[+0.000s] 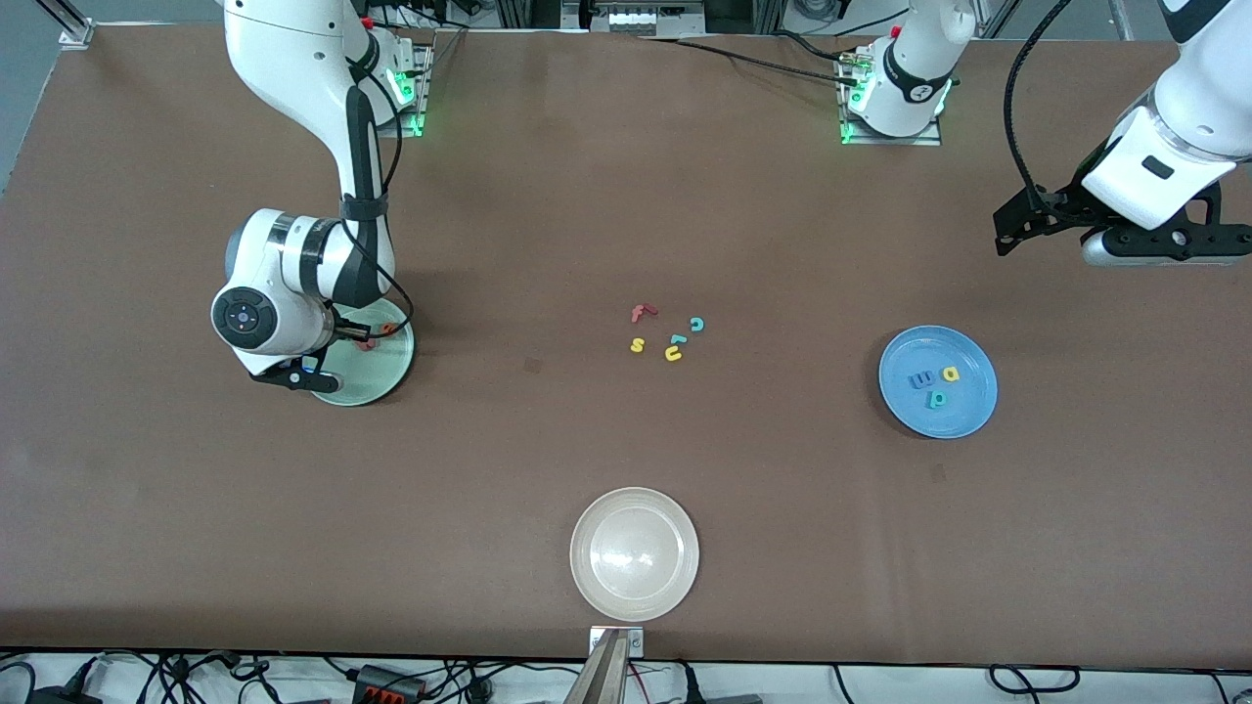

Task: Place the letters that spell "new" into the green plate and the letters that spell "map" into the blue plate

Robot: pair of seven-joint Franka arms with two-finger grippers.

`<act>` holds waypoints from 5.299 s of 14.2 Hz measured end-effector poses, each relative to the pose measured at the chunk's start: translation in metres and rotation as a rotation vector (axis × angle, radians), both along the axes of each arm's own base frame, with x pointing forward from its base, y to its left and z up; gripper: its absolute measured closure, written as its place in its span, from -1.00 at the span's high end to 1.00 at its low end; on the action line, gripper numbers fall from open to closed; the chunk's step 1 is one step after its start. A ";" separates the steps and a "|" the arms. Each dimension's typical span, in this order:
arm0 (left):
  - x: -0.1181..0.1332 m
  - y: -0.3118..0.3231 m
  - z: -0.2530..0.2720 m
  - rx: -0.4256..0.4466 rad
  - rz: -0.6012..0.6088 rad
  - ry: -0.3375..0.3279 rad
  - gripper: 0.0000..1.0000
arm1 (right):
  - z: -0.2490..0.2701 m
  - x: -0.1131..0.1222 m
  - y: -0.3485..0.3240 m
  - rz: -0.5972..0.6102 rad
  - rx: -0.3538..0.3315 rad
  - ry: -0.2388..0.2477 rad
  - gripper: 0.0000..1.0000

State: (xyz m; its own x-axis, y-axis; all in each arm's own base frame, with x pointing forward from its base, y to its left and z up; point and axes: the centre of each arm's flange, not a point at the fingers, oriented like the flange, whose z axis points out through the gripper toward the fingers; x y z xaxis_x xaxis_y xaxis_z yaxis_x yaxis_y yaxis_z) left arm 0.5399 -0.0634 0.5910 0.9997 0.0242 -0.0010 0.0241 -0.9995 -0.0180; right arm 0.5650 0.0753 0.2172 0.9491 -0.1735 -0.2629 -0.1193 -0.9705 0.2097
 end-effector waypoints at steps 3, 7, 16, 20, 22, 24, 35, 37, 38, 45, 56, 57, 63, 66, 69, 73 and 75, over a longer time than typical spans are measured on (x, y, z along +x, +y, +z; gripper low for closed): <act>0.000 0.000 0.000 0.000 0.000 0.000 1.00 | 0.003 0.001 0.001 0.001 0.004 -0.005 0.74; 0.000 0.000 0.000 0.000 0.001 0.000 1.00 | 0.004 0.003 0.002 0.003 0.004 -0.009 1.00; 0.000 0.000 0.000 0.000 0.001 0.000 1.00 | 0.043 0.046 0.021 0.031 0.082 -0.121 1.00; 0.000 0.000 0.000 0.000 0.001 0.000 1.00 | 0.093 0.081 0.026 0.095 0.130 -0.204 1.00; 0.000 0.000 0.000 0.000 0.001 0.000 1.00 | 0.127 0.090 0.024 0.116 0.118 -0.249 1.00; 0.000 0.000 0.000 0.000 0.001 0.000 1.00 | 0.168 0.091 0.015 0.116 0.136 -0.301 1.00; 0.000 0.000 0.000 0.000 0.001 0.000 1.00 | 0.379 0.060 -0.125 0.052 0.125 -0.400 1.00; 0.000 0.000 0.000 0.000 0.001 0.000 1.00 | 0.386 0.051 -0.134 0.051 0.129 -0.374 1.00; 0.000 0.000 0.000 0.000 0.001 0.000 1.00 | 0.387 0.047 -0.139 0.051 0.131 -0.359 1.00; 0.000 0.000 0.000 0.000 0.001 0.000 1.00 | 0.374 0.018 -0.145 0.058 0.155 -0.271 1.00; 0.000 0.000 0.000 0.000 0.001 0.001 1.00 | 0.369 -0.026 -0.137 0.075 0.169 -0.292 1.00; 0.000 0.000 0.000 0.000 0.002 0.002 1.00 | 0.371 -0.029 -0.137 0.080 0.170 -0.293 1.00; 0.000 0.000 0.000 0.000 0.002 0.002 1.00 | 0.368 -0.032 -0.137 0.087 0.173 -0.280 1.00; 0.000 0.000 0.000 0.000 0.002 0.002 1.00 | 0.366 -0.032 -0.137 0.087 0.172 -0.273 1.00; 0.000 0.001 0.000 0.000 0.003 0.002 1.00 | 0.362 -0.032 -0.137 0.087 0.171 -0.265 1.00; 0.000 0.002 0.000 0.000 0.004 0.002 1.00 | 0.355 -0.029 -0.137 0.087 0.171 -0.254 1.00; 0.000 0.003 0.000 0.000 0.006 0.002 1.00 | 0.353 -0.027 -0.137 0.087 0.170 -0.254 1.00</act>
State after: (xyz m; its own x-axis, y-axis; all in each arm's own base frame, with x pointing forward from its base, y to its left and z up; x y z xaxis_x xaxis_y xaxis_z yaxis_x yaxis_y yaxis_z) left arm 0.5400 -0.0608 0.5912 0.9995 0.0302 -0.0026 0.0301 -0.9994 -0.0182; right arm 0.5376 -0.0622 0.5703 0.9975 -0.0623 -0.0336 -0.0617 -0.9979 0.0177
